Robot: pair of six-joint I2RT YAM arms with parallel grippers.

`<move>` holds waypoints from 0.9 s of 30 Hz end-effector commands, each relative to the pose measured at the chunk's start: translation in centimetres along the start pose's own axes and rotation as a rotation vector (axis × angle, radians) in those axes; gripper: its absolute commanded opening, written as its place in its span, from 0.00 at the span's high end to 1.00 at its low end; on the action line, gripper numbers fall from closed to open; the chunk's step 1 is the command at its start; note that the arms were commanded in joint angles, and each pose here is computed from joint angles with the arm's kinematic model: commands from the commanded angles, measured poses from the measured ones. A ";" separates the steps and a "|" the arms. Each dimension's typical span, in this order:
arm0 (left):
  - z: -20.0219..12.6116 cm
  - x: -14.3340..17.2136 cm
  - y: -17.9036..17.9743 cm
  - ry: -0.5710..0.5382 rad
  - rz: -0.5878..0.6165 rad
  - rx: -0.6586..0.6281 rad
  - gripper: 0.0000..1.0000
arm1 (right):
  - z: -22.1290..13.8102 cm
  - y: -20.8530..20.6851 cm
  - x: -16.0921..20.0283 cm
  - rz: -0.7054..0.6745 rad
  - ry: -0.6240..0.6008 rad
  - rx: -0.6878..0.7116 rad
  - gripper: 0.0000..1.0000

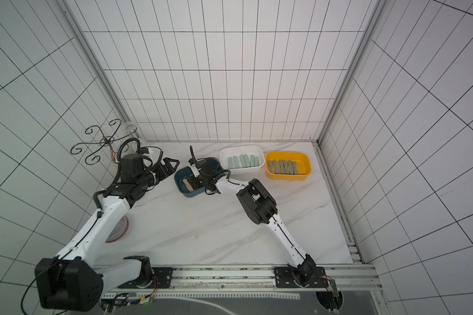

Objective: Place the fruit knives into the storage box by color
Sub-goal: Place the fruit knife in the storage box.

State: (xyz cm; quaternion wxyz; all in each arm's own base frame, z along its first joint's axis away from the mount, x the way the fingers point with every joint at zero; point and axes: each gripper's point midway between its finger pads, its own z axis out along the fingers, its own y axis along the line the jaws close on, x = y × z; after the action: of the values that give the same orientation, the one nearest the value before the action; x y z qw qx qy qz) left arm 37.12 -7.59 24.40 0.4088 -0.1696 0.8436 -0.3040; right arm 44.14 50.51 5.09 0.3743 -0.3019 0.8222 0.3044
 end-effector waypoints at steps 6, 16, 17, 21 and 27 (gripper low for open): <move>-0.4 -1.1 -0.9 -0.031 0.019 0.022 0.03 | -2.9 1.6 -6.0 -0.042 -0.102 -0.031 0.59; -0.4 -1.2 -1.0 -0.032 0.020 0.026 0.03 | -9.8 4.5 -12.2 -0.063 -0.239 -0.105 0.50; -0.5 -1.2 -1.1 -0.034 0.020 0.028 0.03 | -10.5 4.4 -12.7 -0.059 -0.249 -0.102 0.50; -0.7 -1.5 -1.3 -0.042 0.022 0.033 0.03 | -12.7 2.7 -13.0 -0.034 -0.270 -0.063 0.48; -1.3 -2.0 -2.0 -0.061 0.031 0.048 0.03 | -16.5 -0.8 -12.1 0.000 -0.278 0.026 0.48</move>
State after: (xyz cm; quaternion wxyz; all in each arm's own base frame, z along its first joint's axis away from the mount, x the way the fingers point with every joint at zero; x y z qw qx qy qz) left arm 37.11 -7.60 24.53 0.4100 -0.1693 0.8429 -0.3046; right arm 43.93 43.92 25.47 0.4982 -0.2682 0.7442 0.3549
